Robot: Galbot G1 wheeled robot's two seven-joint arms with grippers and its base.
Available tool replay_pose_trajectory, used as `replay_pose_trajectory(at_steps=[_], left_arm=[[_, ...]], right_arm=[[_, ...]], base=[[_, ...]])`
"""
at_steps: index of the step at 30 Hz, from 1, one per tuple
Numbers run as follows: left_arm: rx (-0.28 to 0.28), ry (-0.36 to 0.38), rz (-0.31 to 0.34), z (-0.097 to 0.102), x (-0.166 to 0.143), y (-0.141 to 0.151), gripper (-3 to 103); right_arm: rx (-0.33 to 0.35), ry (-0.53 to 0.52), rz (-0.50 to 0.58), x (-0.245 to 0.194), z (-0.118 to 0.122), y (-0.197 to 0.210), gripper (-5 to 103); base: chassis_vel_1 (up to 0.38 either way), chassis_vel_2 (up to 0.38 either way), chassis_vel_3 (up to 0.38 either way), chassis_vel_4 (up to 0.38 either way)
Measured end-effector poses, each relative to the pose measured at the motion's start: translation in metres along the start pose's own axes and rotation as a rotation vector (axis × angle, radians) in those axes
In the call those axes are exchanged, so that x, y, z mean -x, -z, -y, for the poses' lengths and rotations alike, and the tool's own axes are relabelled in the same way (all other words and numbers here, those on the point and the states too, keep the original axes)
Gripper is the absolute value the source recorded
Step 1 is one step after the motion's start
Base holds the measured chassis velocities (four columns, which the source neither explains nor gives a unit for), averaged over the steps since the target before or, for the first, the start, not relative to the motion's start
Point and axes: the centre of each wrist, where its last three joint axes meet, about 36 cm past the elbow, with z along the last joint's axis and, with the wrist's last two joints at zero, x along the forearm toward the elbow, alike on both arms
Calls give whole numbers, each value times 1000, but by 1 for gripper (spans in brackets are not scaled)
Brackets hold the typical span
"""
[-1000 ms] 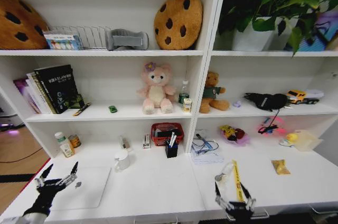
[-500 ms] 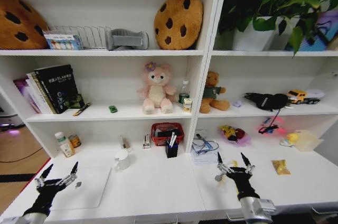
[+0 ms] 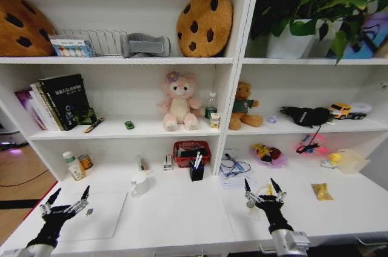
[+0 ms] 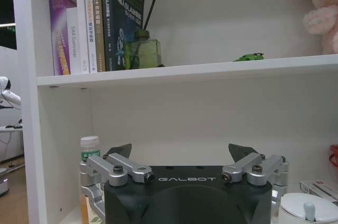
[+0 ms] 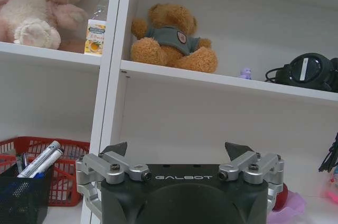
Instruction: Organize the objects on the table.
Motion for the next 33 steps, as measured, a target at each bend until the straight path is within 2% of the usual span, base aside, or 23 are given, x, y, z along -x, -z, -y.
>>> replay_pose_trajectory(at_steps=[23, 33], left_arm=[[0, 0, 0, 0, 0, 0, 100], [0, 0, 0, 0, 0, 0, 100]], right_arm=[[6, -8, 4, 0, 3, -3, 100], [10, -17, 8, -1, 2, -5, 100]], base=[[-34, -31, 32, 36], [-131, -136, 123, 131]])
